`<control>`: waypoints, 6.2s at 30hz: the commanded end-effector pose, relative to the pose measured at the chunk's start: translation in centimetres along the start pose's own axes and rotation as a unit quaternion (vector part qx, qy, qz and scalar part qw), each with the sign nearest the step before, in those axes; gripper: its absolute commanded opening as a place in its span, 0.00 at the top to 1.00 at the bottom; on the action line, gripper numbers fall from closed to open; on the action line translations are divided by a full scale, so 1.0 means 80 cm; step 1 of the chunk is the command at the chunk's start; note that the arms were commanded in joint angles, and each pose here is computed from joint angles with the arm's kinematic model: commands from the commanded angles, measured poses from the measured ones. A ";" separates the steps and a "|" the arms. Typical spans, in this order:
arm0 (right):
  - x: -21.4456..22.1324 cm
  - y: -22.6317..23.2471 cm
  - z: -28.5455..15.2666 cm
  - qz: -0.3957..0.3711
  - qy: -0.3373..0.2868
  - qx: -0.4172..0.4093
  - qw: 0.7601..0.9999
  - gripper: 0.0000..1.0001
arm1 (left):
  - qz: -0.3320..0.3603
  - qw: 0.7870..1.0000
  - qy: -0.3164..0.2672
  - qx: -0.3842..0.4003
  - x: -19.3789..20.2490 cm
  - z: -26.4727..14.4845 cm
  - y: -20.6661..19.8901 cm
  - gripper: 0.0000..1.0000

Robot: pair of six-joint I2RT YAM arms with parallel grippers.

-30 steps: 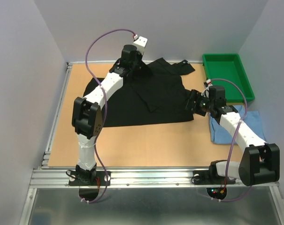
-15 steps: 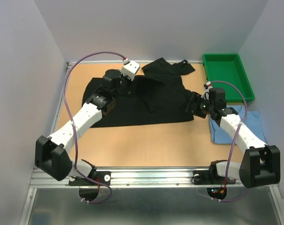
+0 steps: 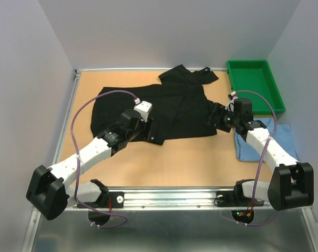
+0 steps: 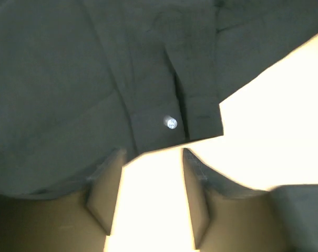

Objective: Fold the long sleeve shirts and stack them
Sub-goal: Fold the shirt

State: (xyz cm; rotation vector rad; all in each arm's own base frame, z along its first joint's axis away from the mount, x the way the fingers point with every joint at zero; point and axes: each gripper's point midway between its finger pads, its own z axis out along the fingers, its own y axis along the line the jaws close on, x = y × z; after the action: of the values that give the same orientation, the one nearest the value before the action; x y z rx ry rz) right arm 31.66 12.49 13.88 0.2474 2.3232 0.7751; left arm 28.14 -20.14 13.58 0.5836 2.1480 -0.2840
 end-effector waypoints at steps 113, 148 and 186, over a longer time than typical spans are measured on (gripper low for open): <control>0.019 0.007 0.002 -0.020 0.019 -0.033 0.999 0.10 | -0.138 0.867 0.207 -0.432 0.046 0.033 0.261 0.97; -0.064 0.251 0.150 -0.100 -0.030 -0.284 0.953 0.12 | -0.346 0.929 0.007 -0.133 -0.020 0.090 0.158 0.33; -0.021 0.077 0.221 0.012 -0.014 -0.207 0.978 0.11 | -0.483 0.854 0.092 -0.169 0.126 0.074 0.168 0.33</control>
State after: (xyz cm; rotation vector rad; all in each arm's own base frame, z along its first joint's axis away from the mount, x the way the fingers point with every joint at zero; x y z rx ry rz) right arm 45.02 26.92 6.50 0.1457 2.1339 1.2666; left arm 36.40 -8.99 3.51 -0.7070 2.3654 -0.4475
